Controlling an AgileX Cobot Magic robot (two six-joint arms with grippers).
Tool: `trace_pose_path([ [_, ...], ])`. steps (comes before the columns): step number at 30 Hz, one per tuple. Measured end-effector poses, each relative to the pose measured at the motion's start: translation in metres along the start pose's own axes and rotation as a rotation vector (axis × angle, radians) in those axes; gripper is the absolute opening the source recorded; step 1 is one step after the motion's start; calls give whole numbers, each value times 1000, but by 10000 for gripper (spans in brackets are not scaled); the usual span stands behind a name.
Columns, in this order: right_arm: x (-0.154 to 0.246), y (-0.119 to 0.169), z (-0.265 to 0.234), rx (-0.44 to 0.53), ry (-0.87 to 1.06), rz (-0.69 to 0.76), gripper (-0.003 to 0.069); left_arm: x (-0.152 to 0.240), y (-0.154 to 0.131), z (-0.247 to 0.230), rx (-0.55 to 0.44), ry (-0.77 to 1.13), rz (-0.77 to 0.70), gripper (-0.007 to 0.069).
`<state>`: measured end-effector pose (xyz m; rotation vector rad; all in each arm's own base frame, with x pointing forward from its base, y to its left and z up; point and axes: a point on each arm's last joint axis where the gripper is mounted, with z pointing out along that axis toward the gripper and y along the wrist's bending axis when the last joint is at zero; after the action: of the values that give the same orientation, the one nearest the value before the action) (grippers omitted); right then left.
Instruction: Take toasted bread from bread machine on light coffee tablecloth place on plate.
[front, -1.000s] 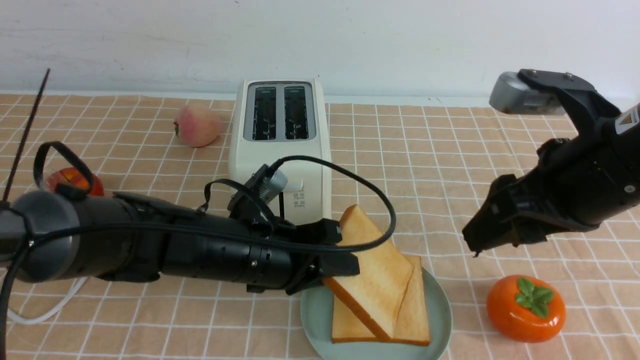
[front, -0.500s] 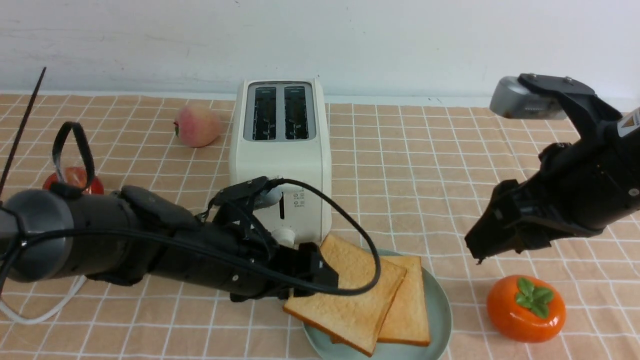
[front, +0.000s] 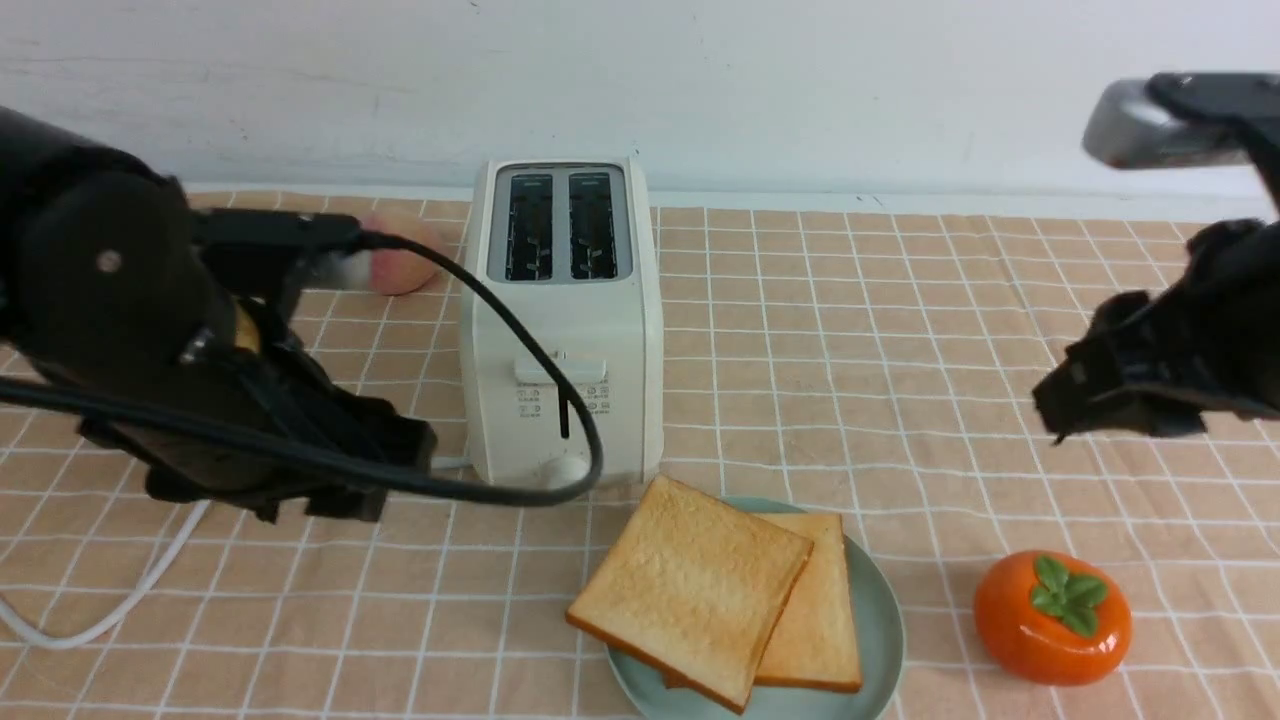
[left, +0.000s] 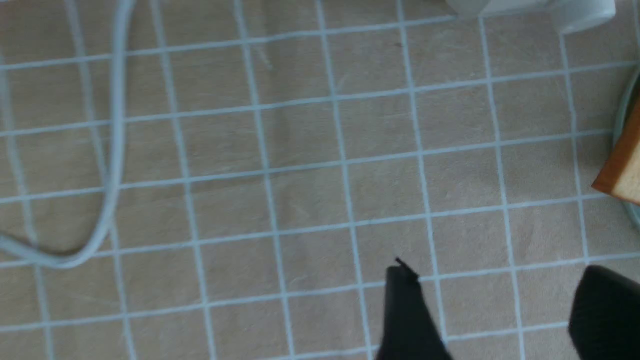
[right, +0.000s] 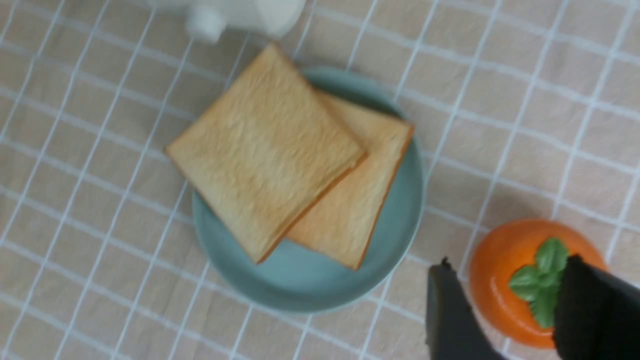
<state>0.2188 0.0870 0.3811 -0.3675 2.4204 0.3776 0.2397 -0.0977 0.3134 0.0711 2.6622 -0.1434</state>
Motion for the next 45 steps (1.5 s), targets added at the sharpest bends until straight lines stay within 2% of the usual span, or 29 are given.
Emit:
trace_pose_path([
  [3,10,-2,-28,52,-141,46,65,11,8,-36,2,-50,-14,211],
  [4,15,-3,-34,64,-175,54,28,15,11,-45,6,-64,-19,161],
  [6,32,-5,-47,87,-250,60,-15,25,16,-68,24,-104,-32,40],
  [8,51,-7,-55,99,-306,57,-19,36,20,-85,54,-140,-46,-14],
  [15,140,-18,-46,105,-460,40,-19,92,35,-112,151,-164,-91,-14],
  [17,153,-19,-41,105,-474,38,-19,103,36,-113,176,-154,-101,-14],
  [18,173,-23,-31,103,-487,39,-19,119,38,-110,209,-122,-114,-14],
  [22,199,-28,-17,114,-489,28,-18,148,37,-107,303,-65,-143,-14],
  [24,214,-31,-10,136,-487,5,-17,164,35,-109,392,-50,-163,-14],
  [32,221,-34,-9,167,-514,-35,-13,182,25,-127,614,-34,-201,-14],
  [35,222,-34,-9,164,-513,-32,-10,183,23,-128,644,-21,-208,-14],
  [45,222,-34,-8,162,-509,-29,-1,183,23,-128,645,-21,-208,-14],
])
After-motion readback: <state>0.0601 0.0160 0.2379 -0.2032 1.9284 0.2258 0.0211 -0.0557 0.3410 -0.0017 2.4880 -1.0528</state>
